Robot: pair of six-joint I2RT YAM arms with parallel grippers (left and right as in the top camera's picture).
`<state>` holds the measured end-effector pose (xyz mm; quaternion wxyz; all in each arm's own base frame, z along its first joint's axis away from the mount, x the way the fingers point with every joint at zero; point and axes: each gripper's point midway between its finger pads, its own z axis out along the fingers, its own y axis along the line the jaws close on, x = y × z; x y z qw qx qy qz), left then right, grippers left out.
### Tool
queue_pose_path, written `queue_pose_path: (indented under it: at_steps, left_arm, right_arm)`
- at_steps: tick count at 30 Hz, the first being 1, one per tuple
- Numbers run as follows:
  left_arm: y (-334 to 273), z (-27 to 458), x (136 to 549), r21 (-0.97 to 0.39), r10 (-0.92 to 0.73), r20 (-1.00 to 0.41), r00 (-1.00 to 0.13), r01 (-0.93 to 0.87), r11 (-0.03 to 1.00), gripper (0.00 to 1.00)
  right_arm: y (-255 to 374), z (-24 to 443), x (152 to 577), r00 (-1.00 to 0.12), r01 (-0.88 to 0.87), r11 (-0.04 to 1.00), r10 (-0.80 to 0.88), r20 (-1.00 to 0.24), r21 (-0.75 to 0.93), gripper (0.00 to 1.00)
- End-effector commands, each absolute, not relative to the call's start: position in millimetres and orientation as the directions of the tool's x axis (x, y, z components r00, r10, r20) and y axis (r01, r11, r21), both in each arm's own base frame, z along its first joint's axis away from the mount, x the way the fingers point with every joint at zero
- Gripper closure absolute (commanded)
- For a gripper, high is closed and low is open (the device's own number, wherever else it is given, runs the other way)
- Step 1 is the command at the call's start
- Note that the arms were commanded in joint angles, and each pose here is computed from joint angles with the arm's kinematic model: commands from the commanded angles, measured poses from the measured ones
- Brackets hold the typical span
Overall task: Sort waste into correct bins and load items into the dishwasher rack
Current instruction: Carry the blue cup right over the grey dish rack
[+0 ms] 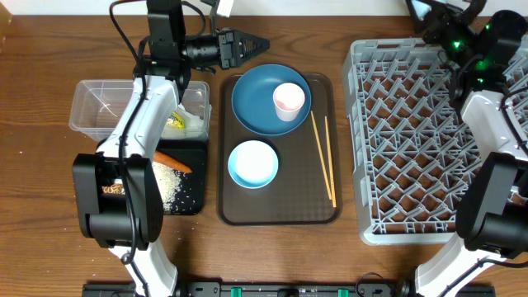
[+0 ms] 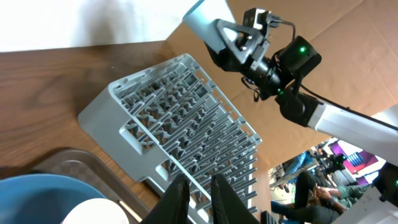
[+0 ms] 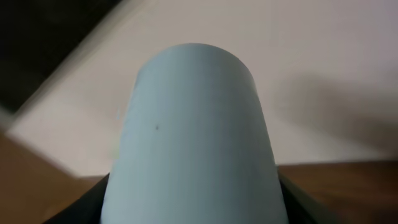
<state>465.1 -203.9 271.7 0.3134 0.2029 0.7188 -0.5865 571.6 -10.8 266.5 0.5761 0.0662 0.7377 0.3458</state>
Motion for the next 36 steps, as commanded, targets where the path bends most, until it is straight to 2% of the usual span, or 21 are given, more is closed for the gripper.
queue_pose_path:
  at_steps: [1, 6, 11, 17, 23, 36]
  left_arm:
    - [-201.4, 266.4, 473.0, -0.705, -0.085, -0.697, -0.712, 0.659, 0.263, 0.85]
    - [-201.1, 265.7, 473.7, -0.706, -0.087, -0.695, -0.713, 0.656, 0.268, 0.86]
    - [-200.9, 265.5, 474.4, -0.7, -0.086, -0.701, -0.708, 0.66, 0.272, 0.85]
    - [-200.9, 265.3, 474.6, -0.7, -0.087, -0.701, -0.708, 0.66, 0.273, 0.86]
    - [-200.8, 265.4, 474.6, -0.7, -0.087, -0.701, -0.707, 0.66, 0.274, 0.85]
    - [-198.3, 262.4, 482.0, -0.694, -0.106, -0.704, -0.703, 0.647, 0.316, 0.86]
  right_arm:
    - [-44.2, 265.0, 586.3, -0.243, -0.144, 0.876, 0.42, -0.875, 0.46, 0.71]
    - [-59.7, 256.1, 585.9, -0.345, -0.002, 0.94, 0.32, -0.882, 0.342, 0.71]
    - [-50.7, 273.6, 572.6, -0.477, 0.028, 0.969, 0.228, -0.849, 0.245, 0.73]
    - [-57.5, 282.2, 530.2, -0.647, 0.102, 0.982, 0.188, -0.739, 0.161, 0.73]
    - [-51.1, 259.2, 489.7, -0.788, 0.103, 0.984, 0.168, -0.592, 0.143, 0.76]
    - [-59.6, 224.7, 445.6, -0.902, 0.157, 0.987, 0.158, -0.401, 0.035, 0.77]
